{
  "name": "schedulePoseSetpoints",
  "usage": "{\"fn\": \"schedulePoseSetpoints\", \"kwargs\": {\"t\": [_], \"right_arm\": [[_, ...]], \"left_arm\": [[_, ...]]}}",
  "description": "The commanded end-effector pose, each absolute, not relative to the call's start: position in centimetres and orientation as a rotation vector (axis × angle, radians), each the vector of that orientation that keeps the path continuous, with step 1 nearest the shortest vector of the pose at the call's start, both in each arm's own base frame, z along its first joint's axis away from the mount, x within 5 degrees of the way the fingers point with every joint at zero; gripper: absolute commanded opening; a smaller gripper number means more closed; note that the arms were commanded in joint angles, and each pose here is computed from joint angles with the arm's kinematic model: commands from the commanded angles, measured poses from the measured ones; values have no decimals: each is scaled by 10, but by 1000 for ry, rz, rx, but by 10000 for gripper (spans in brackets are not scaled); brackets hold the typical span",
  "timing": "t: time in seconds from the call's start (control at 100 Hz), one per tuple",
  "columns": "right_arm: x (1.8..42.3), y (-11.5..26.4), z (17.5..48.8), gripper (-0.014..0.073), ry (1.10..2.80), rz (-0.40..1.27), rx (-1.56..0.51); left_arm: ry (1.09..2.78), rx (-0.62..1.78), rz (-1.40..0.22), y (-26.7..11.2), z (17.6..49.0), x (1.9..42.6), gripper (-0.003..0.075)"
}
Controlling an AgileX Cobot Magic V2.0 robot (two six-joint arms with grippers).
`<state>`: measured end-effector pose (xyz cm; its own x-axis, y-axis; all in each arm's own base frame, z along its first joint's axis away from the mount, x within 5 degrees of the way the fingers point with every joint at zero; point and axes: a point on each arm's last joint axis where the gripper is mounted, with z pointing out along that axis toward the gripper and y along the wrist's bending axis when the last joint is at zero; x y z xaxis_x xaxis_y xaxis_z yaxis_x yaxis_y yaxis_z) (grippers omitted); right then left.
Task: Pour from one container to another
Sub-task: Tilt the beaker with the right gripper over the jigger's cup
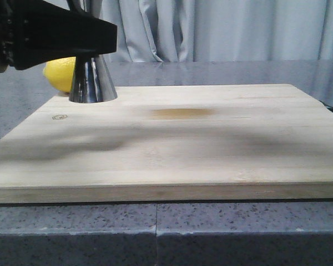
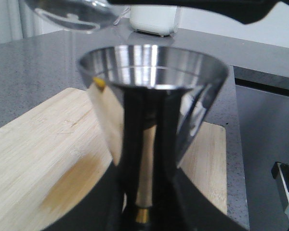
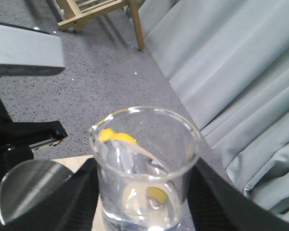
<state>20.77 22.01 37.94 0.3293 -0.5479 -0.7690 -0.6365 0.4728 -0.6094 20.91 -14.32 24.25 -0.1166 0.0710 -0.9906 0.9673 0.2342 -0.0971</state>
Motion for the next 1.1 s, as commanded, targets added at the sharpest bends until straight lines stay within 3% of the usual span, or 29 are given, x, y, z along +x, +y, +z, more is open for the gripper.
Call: {"fn": "schedulePoseSetpoints", "kwargs": {"t": [0.0,1.09], "right_arm": [[199,219,406,277,1192,90,-1137],[198,209,413,277,1152,-77,-1206]], "left_arm": [[1341,1003,-1112,-144,264,208,-19],[1347,999,-1114,-144,264,208,-19]]}}
